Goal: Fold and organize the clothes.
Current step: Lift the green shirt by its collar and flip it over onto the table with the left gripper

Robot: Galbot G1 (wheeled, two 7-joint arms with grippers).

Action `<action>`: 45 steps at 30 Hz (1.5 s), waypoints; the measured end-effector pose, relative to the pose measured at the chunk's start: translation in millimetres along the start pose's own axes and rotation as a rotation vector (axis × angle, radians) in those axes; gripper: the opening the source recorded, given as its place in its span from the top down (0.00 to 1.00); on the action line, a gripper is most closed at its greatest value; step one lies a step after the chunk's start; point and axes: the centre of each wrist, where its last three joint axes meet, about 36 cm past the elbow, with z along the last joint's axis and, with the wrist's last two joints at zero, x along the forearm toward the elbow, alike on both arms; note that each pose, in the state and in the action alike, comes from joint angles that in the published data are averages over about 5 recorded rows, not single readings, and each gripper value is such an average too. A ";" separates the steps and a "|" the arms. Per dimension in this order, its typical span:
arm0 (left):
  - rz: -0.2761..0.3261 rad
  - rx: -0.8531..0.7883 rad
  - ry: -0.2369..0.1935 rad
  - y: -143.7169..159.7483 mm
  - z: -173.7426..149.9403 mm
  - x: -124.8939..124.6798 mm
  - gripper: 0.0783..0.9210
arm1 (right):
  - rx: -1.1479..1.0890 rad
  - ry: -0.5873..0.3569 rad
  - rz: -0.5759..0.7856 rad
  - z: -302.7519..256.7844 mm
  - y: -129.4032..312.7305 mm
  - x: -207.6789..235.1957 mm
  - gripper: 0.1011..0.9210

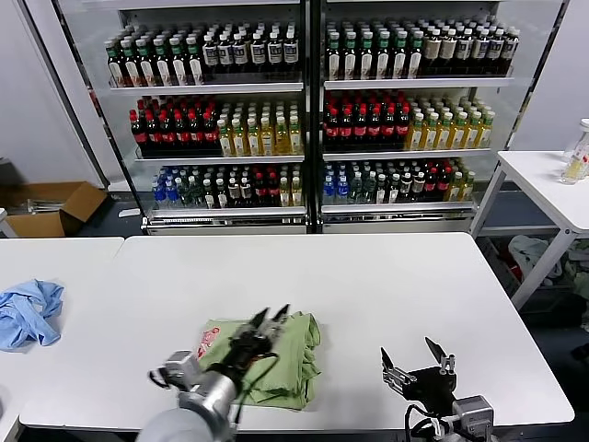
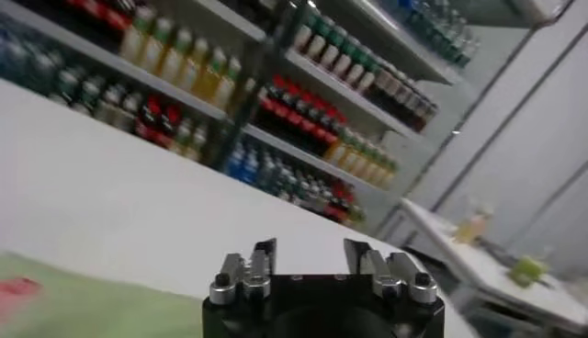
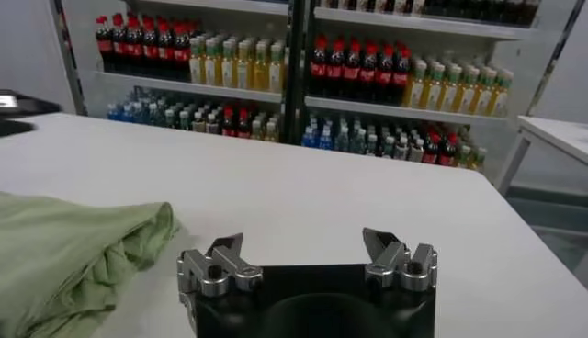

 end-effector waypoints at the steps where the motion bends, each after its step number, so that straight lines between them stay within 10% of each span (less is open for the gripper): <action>1: -0.031 -0.029 0.000 10.2 -0.4 1.6 0.41 | 0.000 0.000 -0.001 0.1 0.0 -0.9 0.12; 8: -0.218 -0.195 0.067 74.3 14.2 2.6 0.18 | 0.004 0.000 0.000 0.6 -1.0 -3.4 0.12; 17: -0.291 -0.265 0.161 111.7 29.5 0.0 0.13 | 0.005 0.001 0.002 1.0 -1.1 -3.7 0.12; 35: -0.232 -0.130 0.214 120.1 35.2 -0.7 0.72 | 0.002 0.004 0.008 2.9 -0.4 -7.1 0.12; 45: -0.218 -0.063 0.122 132.8 -5.2 20.5 0.97 | -0.002 -0.007 0.030 3.2 -2.1 -9.8 0.12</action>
